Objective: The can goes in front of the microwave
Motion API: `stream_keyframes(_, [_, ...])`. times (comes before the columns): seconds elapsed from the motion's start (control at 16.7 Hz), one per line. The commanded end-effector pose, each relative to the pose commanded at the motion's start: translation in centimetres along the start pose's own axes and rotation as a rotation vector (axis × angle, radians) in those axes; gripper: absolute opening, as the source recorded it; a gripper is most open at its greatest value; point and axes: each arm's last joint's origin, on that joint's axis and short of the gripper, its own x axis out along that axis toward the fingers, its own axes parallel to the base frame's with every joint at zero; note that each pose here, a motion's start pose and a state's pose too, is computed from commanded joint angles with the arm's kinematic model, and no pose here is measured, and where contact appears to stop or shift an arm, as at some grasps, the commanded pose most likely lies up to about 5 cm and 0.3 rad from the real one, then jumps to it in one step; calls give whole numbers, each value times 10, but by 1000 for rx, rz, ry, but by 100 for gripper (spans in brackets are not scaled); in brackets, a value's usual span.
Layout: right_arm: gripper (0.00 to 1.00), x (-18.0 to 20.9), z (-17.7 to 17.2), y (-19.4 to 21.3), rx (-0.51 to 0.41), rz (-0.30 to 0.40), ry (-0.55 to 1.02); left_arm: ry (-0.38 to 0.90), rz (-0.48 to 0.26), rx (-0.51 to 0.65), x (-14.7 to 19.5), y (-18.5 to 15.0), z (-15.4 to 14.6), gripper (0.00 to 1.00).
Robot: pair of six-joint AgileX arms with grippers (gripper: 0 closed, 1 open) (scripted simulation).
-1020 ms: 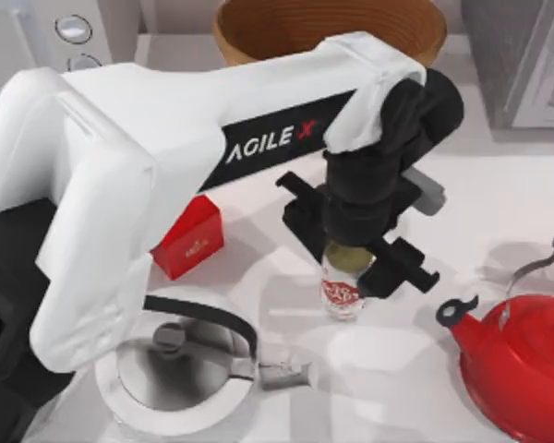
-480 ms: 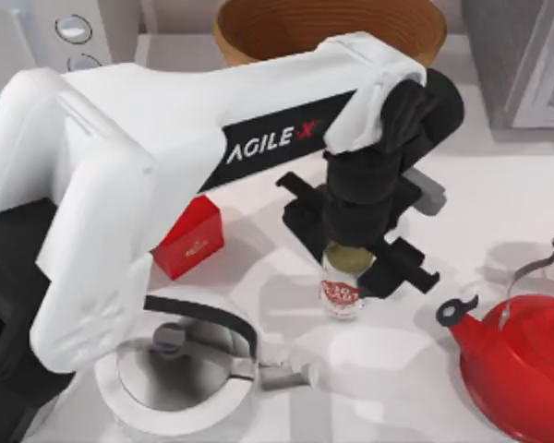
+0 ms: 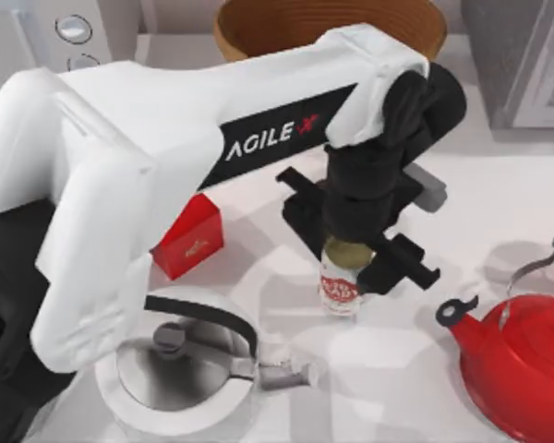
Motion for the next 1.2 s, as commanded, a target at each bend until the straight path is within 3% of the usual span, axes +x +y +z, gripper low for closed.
stream_keyframes(0.3, [100,0,0,0,0,0,0,-4,-1,-1,-30,-1,0,0])
stream_keyframes(0.72, [100,0,0,0,0,0,0,-45,0,-27,-39,13,1,0])
stream_keyframes(0.96, [100,0,0,0,0,0,0,-188,22,-168,-71,82,-7,0])
stream_keyframes(1.2, [100,0,0,0,0,0,0,-252,65,-370,-88,175,-41,0])
